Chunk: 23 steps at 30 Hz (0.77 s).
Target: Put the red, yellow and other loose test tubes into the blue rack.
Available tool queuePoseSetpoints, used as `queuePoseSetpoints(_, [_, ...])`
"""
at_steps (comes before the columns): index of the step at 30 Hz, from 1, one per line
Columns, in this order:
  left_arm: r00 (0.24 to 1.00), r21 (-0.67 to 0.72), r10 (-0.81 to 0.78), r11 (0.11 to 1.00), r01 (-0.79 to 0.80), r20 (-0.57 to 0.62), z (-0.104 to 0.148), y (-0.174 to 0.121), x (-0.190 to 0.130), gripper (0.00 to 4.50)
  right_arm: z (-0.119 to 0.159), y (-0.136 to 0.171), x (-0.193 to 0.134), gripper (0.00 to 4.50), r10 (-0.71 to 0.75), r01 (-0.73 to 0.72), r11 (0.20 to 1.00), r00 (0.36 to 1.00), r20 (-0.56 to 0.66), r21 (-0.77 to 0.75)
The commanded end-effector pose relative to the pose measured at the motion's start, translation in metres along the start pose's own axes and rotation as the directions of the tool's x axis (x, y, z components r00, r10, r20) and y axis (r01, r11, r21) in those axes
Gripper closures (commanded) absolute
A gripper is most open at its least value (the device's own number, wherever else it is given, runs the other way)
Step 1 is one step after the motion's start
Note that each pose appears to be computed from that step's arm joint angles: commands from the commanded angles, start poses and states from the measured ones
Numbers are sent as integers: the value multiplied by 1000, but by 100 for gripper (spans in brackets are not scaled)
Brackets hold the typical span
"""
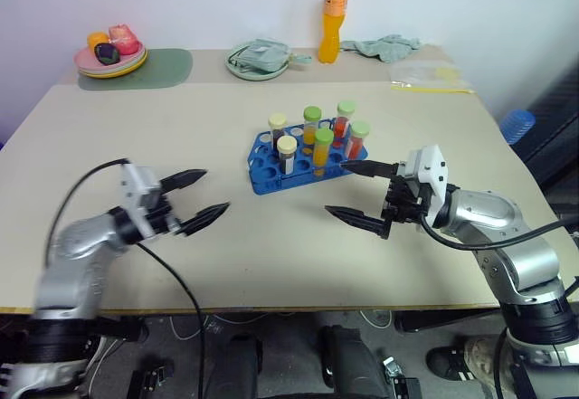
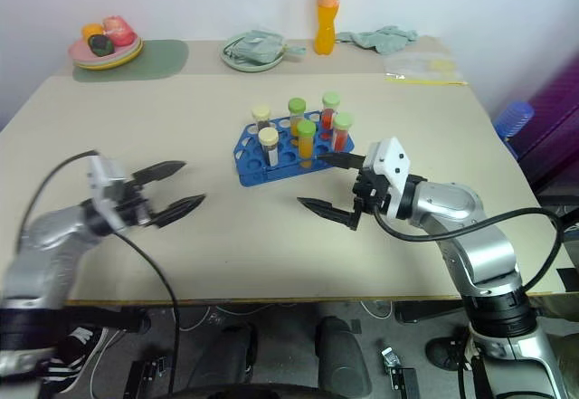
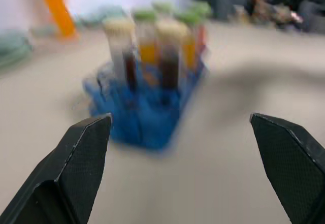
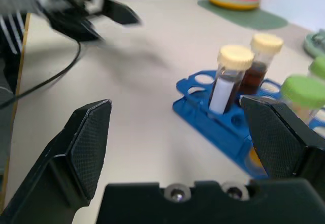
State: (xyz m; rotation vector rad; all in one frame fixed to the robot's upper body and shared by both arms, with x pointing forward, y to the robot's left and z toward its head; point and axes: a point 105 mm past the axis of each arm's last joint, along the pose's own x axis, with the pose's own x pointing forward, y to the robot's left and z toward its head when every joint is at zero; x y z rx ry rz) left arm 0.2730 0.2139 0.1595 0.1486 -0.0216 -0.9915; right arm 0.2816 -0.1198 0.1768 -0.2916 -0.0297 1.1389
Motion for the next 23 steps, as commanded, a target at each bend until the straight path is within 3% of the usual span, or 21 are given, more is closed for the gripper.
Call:
queuePoseSetpoints(1, [1000,37,-20,999,20,5,31,5,-35,2,4,0,-17,0,9,-9,1000,1000,-14,-27])
queuePoseSetpoints(4, [999,33,5,999,-4,-45,38,12,-56,2,-6,-4,-23,0,9,-12,999,998,-63,-42])
queuePoseSetpoints(9, [995,59,70,996,-66,-73,24,12,-65,2,-15,-13,-31,0,0,-5,999,995,-104,-47])
queuePoseSetpoints(17, [1000,45,13,999,-12,-18,19,-10,-40,2,-18,-16,-46,0,-6,0,999,991,-130,-41])
queuePoseSetpoints(23, [999,59,32,998,-33,20,14,-10,-30,2,-10,-46,-58,0,-101,83,990,981,-164,-113])
